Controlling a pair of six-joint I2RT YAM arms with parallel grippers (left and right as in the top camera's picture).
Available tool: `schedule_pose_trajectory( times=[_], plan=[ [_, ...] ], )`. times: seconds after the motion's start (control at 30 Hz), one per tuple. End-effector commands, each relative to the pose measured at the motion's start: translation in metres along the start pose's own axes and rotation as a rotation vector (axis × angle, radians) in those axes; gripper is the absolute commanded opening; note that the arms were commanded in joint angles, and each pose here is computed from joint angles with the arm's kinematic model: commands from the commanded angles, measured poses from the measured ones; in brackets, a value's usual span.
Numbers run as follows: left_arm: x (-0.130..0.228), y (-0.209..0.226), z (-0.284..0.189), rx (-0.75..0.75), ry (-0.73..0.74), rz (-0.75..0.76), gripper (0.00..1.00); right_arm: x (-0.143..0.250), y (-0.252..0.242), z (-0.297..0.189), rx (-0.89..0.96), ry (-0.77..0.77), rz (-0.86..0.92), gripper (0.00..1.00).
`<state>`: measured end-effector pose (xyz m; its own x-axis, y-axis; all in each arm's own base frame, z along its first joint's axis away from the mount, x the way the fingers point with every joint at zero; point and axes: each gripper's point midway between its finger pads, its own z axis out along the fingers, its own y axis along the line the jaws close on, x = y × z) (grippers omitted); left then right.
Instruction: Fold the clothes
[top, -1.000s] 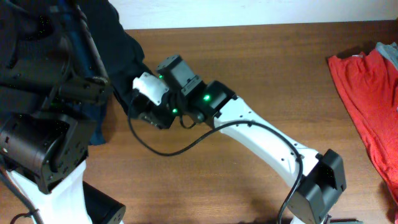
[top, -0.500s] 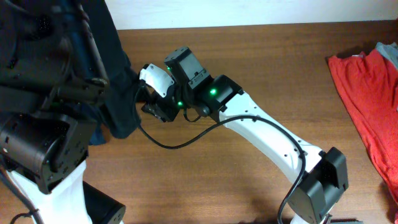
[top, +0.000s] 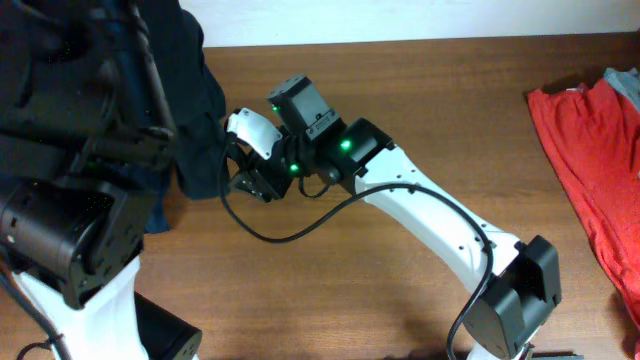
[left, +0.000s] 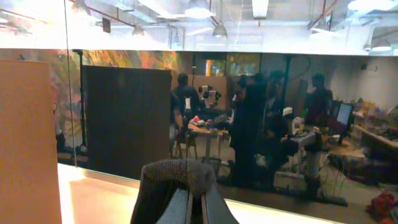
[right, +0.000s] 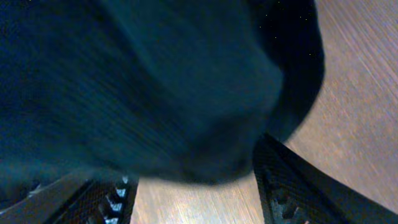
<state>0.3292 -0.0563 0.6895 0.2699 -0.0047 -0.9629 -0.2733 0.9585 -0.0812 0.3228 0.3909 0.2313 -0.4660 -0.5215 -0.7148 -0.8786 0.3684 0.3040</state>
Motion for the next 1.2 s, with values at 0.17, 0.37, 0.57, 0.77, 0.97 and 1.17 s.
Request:
schedule_pose_trajectory(
  times=[0.17,0.37,0.57,0.77,0.97,1.17],
  plan=[
    [0.007,-0.008,0.006,0.005,0.008,0.051,0.01,0.002,0.009,-0.013,-0.099,-0.002,0.023,0.61],
    [0.011,-0.01,0.01,-0.005,0.01,0.08,0.01,0.01,0.028,-0.012,-0.178,0.031,0.043,0.61],
    [0.008,-0.007,0.011,-0.026,0.001,0.082,0.01,0.01,0.041,-0.009,-0.219,0.034,0.025,0.61],
    [0.006,-0.006,0.011,-0.028,-0.005,0.087,0.01,0.013,0.049,-0.007,-0.233,0.046,0.006,0.61],
    [-0.003,0.002,0.01,-0.069,-0.032,0.13,0.01,0.016,0.053,-0.007,-0.252,0.057,0.016,0.61],
    [-0.003,0.002,0.01,-0.075,-0.032,0.117,0.01,0.012,0.053,-0.008,-0.259,0.043,0.004,0.61]
  ],
)
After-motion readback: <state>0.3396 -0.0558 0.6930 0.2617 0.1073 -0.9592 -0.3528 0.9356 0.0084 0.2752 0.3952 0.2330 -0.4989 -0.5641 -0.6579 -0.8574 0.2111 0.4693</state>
